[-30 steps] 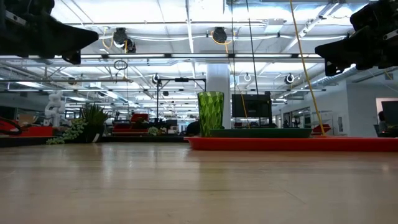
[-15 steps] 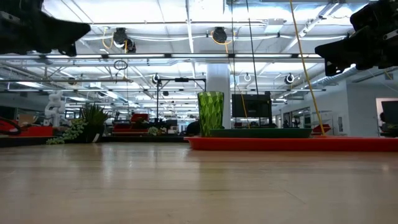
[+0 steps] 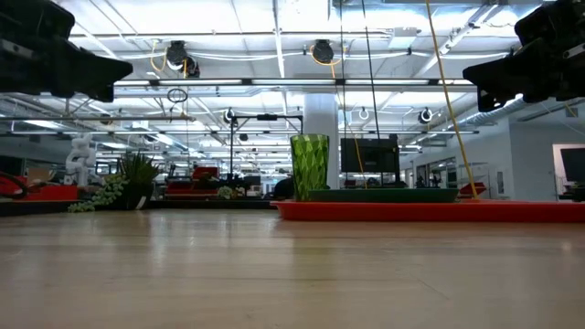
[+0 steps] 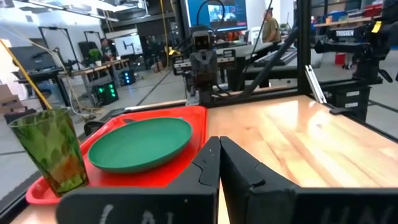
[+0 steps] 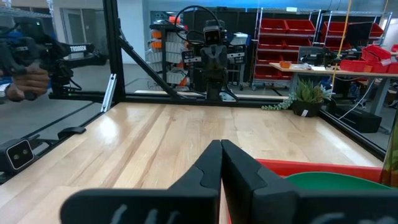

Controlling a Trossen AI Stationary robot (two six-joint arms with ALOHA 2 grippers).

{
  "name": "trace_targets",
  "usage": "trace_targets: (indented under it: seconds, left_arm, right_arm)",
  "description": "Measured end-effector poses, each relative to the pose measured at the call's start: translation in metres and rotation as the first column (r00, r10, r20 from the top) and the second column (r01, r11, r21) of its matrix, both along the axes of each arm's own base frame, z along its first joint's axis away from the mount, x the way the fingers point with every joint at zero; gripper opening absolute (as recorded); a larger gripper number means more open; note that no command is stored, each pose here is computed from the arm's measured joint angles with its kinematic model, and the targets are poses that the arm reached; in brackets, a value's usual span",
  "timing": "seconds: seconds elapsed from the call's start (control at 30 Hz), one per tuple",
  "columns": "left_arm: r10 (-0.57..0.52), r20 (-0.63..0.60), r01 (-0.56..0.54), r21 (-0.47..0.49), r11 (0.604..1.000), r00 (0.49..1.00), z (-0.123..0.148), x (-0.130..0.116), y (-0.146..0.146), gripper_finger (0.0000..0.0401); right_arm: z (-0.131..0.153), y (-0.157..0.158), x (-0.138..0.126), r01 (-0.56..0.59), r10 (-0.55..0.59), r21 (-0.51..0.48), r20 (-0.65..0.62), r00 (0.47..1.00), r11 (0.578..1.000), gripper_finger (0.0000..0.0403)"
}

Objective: Pick and place plate/cup/fork/spoon on tray
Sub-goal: Return to Home Position

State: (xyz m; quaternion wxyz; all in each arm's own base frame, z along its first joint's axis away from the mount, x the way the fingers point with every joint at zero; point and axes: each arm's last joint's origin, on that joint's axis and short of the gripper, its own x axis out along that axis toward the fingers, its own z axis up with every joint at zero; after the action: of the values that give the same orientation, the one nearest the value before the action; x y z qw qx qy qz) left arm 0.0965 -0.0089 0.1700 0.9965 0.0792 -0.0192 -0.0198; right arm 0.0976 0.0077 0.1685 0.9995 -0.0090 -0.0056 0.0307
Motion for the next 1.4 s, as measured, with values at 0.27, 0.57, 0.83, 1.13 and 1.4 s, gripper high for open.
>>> trace_targets:
  seconds: [0.27, 0.57, 0.83, 1.13, 1.4]
  left_arm:
    - [0.027, -0.012, -0.027, 0.003, 1.0, 1.0, -0.001, 0.0, 0.006, 0.0008]
    - [0.02, -0.016, -0.02, 0.006, 1.0, 1.0, -0.002, 0.001, 0.01, 0.0007]
    - [0.023, -0.005, -0.023, 0.041, 0.999, 1.0, -0.001, 0.0, 0.013, 0.0008]
    - [0.016, -0.004, -0.016, -0.007, 1.0, 1.0, -0.001, 0.001, 0.013, 0.0003]
    - [0.016, -0.003, -0.016, -0.005, 1.0, 1.0, -0.001, 0.0, 0.013, 0.0026]
  right_arm:
    - [0.0, 0.0, 0.0, 0.0, 0.0, 0.0, 0.0, 1.0, 1.0, 0.0]
    - [0.0, 0.0, 0.0, 0.0, 0.0, 0.0, 0.0, 1.0, 1.0, 0.0]
    - [0.0, 0.0, 0.0, 0.0, 0.0, 0.0, 0.0, 1.0, 1.0, 0.0]
    - [0.0, 0.0, 0.0, 0.0, 0.0, 0.0, 0.0, 1.0, 1.0, 0.0]
    - [0.0, 0.0, 0.0, 0.0, 0.0, 0.0, 0.0, 1.0, 1.0, 0.0]
